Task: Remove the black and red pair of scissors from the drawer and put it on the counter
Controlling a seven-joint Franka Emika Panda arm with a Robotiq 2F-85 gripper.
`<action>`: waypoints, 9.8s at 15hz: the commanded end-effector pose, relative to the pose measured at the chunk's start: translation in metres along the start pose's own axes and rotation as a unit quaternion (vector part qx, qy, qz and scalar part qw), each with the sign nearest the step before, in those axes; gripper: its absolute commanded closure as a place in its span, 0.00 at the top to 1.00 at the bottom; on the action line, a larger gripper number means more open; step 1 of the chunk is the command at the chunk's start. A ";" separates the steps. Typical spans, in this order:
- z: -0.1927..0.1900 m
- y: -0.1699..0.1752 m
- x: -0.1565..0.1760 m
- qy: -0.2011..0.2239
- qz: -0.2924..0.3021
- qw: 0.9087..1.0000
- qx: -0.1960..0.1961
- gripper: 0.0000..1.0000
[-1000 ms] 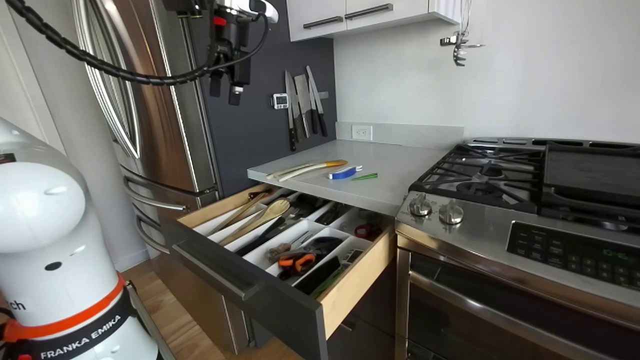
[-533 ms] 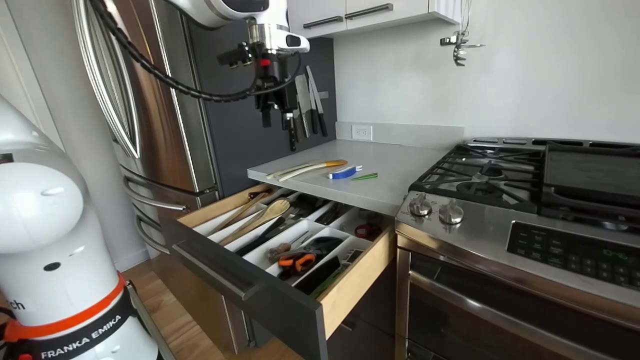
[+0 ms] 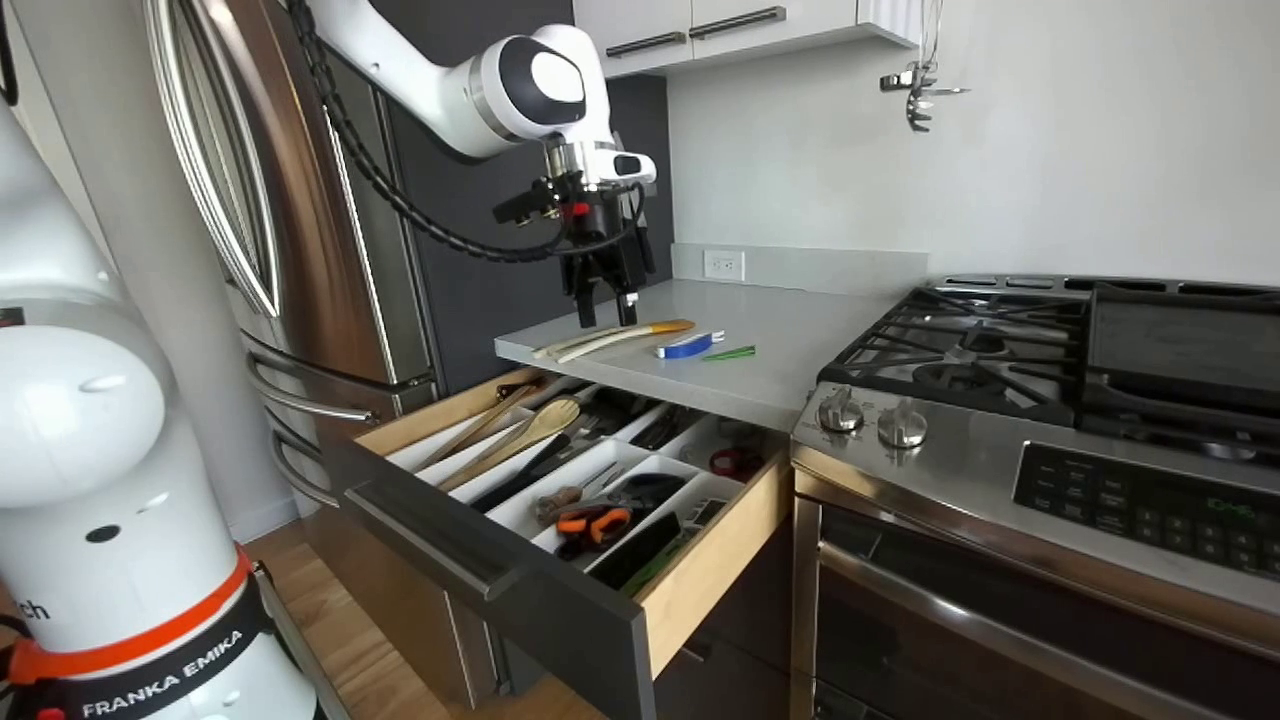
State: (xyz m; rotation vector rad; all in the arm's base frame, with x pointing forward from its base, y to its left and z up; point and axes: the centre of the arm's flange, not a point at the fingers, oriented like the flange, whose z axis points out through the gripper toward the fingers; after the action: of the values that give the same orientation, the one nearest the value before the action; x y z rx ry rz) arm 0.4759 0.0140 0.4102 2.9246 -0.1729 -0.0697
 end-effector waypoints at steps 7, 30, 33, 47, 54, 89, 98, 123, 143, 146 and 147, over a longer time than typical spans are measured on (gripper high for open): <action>0.102 -0.005 0.047 0.049 0.015 0.998 -0.038 1.00; 0.189 -0.023 0.058 0.136 -0.084 0.977 -0.140 1.00; 0.197 -0.023 0.061 0.159 -0.093 0.971 -0.151 1.00; 0.238 -0.030 0.076 0.207 -0.175 0.944 -0.189 0.94; 0.255 -0.039 0.087 0.205 -0.191 0.942 -0.185 0.79; 0.174 -0.026 -0.015 0.192 -0.268 0.931 -0.154 0.02; 0.126 -0.007 -0.087 0.233 -0.321 0.915 -0.078 0.02; 0.007 0.077 -0.121 0.520 -0.290 0.787 0.163 0.02; -0.022 0.095 -0.029 0.609 -0.081 0.761 0.208 0.02; -0.005 0.087 0.000 0.620 -0.032 0.761 0.187 0.02; 0.003 0.084 0.007 0.618 -0.012 0.765 0.182 0.02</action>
State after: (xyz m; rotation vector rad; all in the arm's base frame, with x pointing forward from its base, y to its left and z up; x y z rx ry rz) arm 0.4464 -0.0790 0.4639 2.6443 0.2160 1.9872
